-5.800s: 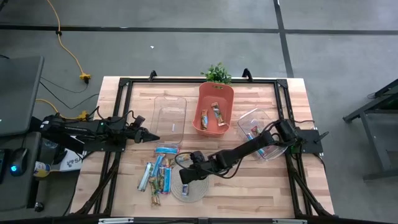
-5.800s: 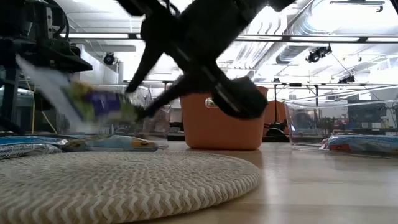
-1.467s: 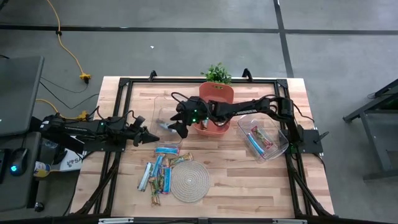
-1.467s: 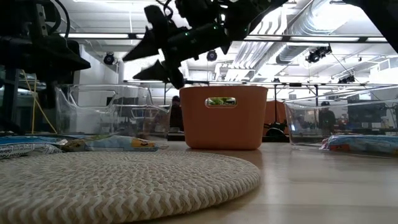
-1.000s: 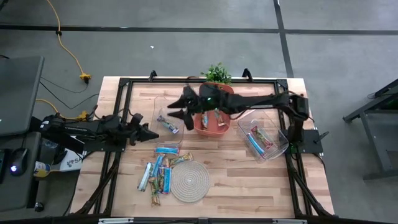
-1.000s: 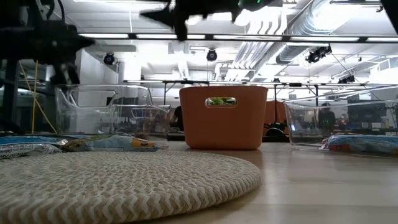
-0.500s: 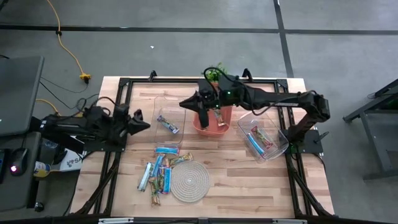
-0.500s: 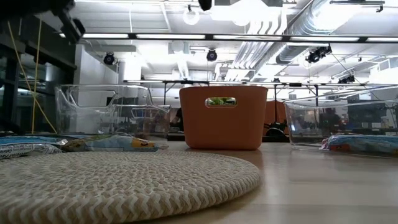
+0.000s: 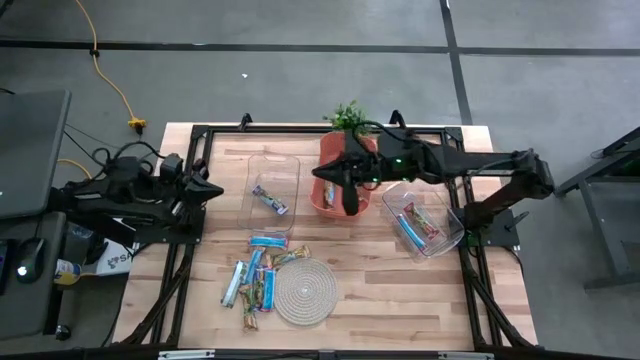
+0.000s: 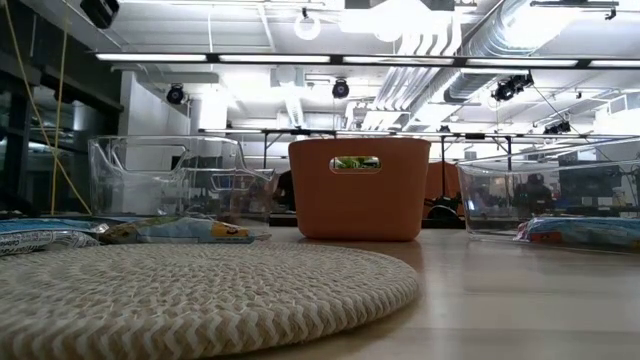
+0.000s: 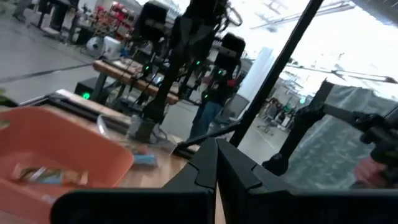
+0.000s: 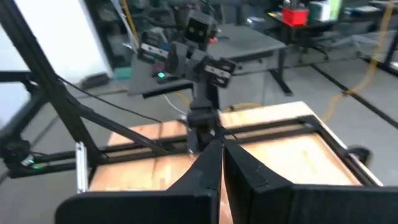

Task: Pick and place Granola Bars by type
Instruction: Put the blue granola bar into the left transparent bin

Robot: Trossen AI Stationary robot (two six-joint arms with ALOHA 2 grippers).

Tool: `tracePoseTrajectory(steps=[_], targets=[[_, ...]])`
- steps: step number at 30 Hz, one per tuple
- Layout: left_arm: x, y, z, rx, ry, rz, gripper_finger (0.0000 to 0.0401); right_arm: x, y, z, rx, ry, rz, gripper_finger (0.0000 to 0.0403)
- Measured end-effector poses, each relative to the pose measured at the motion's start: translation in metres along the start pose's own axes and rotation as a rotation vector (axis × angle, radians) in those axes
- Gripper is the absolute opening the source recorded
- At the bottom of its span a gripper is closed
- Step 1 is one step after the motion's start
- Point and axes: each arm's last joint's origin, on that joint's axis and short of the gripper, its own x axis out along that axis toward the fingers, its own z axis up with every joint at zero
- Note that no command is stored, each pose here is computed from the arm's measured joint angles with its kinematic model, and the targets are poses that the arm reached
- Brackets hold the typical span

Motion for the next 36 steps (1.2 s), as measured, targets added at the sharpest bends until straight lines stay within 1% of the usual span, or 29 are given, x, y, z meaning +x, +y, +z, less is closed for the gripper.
tracePoseTrajectory(steps=[3,7,9,11,15,18,20,24,27,29,31,33,34,36], targets=[[-0.001,0.0,-0.001,-0.012,0.013,0.01,0.0001,-0.02,0.009,0.004,-0.008,-0.003,-0.053,0.0],[-0.001,0.001,-0.001,-0.015,0.022,0.012,0.0001,-0.054,0.017,-0.006,0.006,-0.062,-0.097,0.0],[-0.001,0.001,-0.001,-0.015,0.021,0.012,0.0001,-0.072,0.019,-0.018,0.031,-0.106,-0.115,0.0],[-0.001,0.001,-0.001,-0.016,0.021,0.011,0.0001,-0.09,0.02,-0.032,0.073,-0.18,-0.115,0.0],[-0.001,0.0,-0.001,-0.042,0.026,0.01,0.0001,-0.116,0.022,-0.065,0.135,-0.277,-0.119,0.0],[-0.007,-0.002,0.003,-0.046,0.09,0.033,0.0001,-0.129,0.021,-0.085,0.174,-0.32,-0.136,0.0],[-0.015,-0.006,0.012,-0.047,0.148,0.066,0.0001,-0.136,0.019,-0.095,0.196,-0.345,-0.148,0.0],[-0.038,-0.021,0.045,-0.04,0.198,0.167,0.0001,-0.146,0.016,-0.111,0.221,-0.367,-0.163,0.0],[-0.051,-0.03,0.068,-0.075,0.233,0.272,0.0001,-0.151,0.014,-0.118,0.229,-0.371,-0.176,0.0],[-0.053,-0.034,0.078,-0.121,0.27,0.353,0.0001,-0.154,0.013,-0.121,0.233,-0.376,-0.196,0.0],[-0.05,-0.035,0.082,-0.192,0.325,0.441,0.0001,-0.157,0.011,-0.123,0.232,-0.368,-0.237,0.0],[-0.044,-0.034,0.081,-0.268,0.397,0.527,0.0001,-0.162,0.009,-0.125,0.233,-0.352,-0.277,0.0],[-0.039,-0.033,0.078,-0.297,0.443,0.568,0.0001,-0.164,0.008,-0.126,0.232,-0.345,-0.286,0.0],[-0.031,-0.031,0.072,-0.349,0.537,0.614,0.0001,-0.17,0.006,-0.126,0.227,-0.335,-0.275,0.0]])
